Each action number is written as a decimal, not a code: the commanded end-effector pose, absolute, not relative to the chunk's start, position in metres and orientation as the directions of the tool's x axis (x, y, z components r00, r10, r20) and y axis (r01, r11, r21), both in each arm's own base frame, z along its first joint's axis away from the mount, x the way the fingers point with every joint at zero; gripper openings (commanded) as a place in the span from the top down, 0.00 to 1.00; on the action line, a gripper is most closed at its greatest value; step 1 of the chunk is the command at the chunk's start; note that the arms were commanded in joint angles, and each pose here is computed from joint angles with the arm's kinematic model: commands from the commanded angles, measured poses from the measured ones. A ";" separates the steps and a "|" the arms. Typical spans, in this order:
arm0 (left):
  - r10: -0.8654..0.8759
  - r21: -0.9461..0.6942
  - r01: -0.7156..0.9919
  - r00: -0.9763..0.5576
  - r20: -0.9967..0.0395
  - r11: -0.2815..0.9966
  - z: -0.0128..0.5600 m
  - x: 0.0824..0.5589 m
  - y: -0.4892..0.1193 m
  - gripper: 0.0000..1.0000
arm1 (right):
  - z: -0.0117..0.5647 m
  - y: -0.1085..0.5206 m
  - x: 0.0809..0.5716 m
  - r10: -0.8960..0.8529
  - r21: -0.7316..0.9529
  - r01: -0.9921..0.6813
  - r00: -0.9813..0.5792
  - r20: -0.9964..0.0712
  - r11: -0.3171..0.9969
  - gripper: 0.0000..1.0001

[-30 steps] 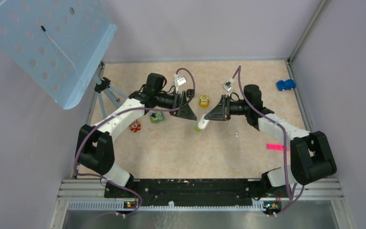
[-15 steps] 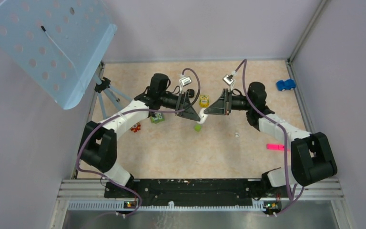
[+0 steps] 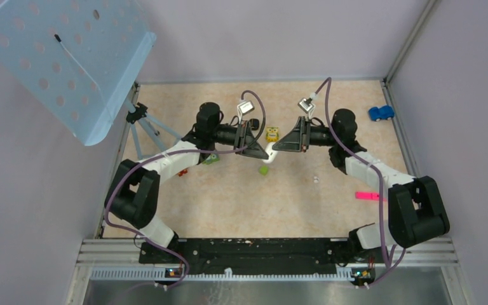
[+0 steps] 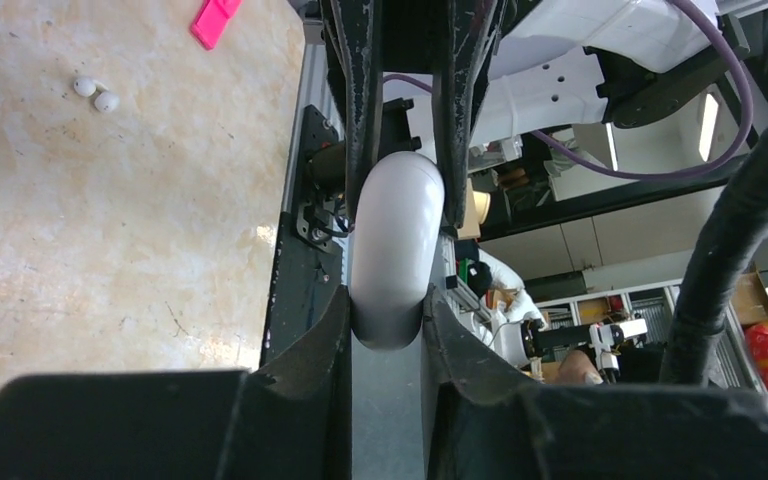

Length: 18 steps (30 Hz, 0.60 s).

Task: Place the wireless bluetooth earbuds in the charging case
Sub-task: Pass from the right arm to the left, then pass from the left arm to the right

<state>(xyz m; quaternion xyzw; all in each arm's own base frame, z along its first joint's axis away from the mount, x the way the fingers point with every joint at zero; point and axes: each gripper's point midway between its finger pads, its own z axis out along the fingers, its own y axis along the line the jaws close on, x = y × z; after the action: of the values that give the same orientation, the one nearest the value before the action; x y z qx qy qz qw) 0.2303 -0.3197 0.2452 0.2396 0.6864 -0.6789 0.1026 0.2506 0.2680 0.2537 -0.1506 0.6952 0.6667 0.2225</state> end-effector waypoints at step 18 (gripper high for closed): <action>0.049 -0.857 0.514 -0.857 -0.513 0.019 0.268 0.255 -0.327 1.00 | 0.267 0.262 0.263 0.346 0.848 -0.529 -0.790 -0.506 0.031 0.56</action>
<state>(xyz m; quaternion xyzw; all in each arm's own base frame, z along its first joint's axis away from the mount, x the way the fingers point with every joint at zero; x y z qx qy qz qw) 0.2491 -0.3264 0.2453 0.1917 0.7051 -0.6700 0.1309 0.2627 0.2615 0.2379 -0.0525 0.6868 0.6716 0.2729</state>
